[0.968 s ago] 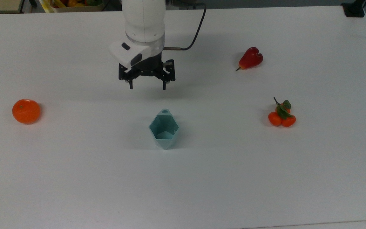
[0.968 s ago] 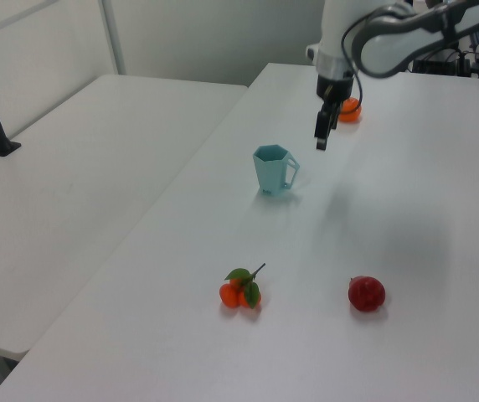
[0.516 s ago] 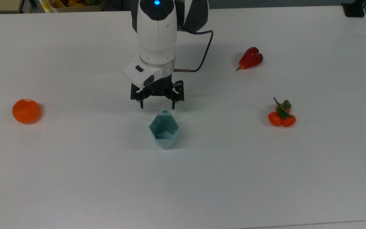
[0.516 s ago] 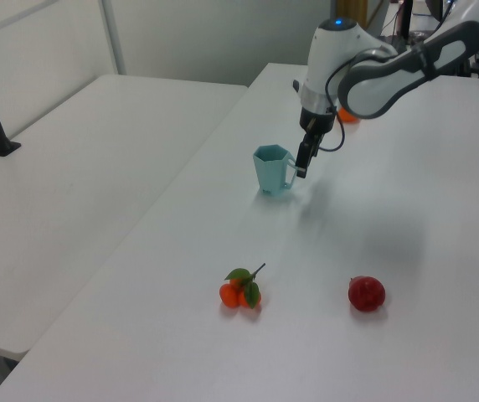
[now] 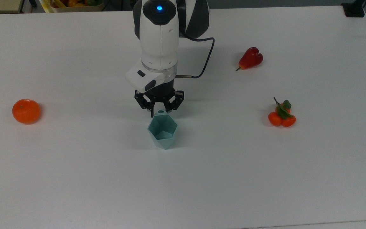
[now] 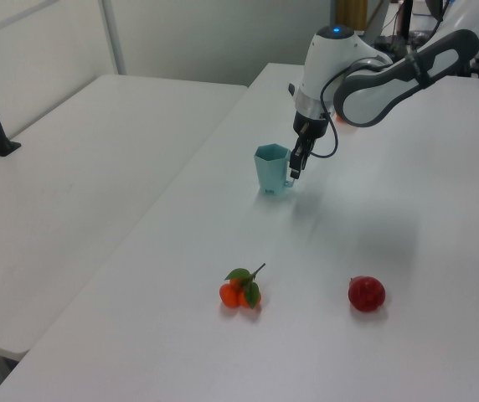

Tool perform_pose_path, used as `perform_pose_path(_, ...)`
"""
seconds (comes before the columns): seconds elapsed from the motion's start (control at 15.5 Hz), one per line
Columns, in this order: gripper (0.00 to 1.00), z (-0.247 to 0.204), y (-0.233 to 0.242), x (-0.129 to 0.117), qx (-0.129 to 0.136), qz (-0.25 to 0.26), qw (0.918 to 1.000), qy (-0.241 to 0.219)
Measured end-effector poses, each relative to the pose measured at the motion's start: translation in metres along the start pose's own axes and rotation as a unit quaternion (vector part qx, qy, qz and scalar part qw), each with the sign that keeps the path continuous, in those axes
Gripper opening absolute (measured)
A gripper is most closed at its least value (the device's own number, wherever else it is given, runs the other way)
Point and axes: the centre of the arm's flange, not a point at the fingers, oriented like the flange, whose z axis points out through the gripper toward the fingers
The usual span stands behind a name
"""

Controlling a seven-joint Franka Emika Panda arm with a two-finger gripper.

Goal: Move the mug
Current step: 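Close the gripper on the rim of the teal mug, then slide the held mug across the table toward the robot base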

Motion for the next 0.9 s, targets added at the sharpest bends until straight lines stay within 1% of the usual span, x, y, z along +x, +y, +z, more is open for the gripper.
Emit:
perform_pose_path(0.26,0.42,0.001,0.000,0.001,0.000,0.000,1.0000,0.000)
perform_pose_path(0.39,0.40,0.003,0.000,0.001,0.000,0.000,1.0000,-0.001)
perform_pose_path(0.45,0.38,0.004,0.000,0.001,0.000,0.000,1.0000,-0.001)
perform_pose_path(0.52,0.28,0.004,-0.001,0.002,0.000,0.000,1.0000,-0.001)
perform_pose_path(0.58,0.25,0.002,-0.001,0.003,0.000,0.000,1.0000,0.002)
perform_pose_path(0.77,0.25,-0.002,0.000,0.006,0.000,0.000,1.0000,0.007)
perform_pose_path(0.9,0.25,-0.013,0.000,0.011,0.001,0.001,0.9999,0.017)
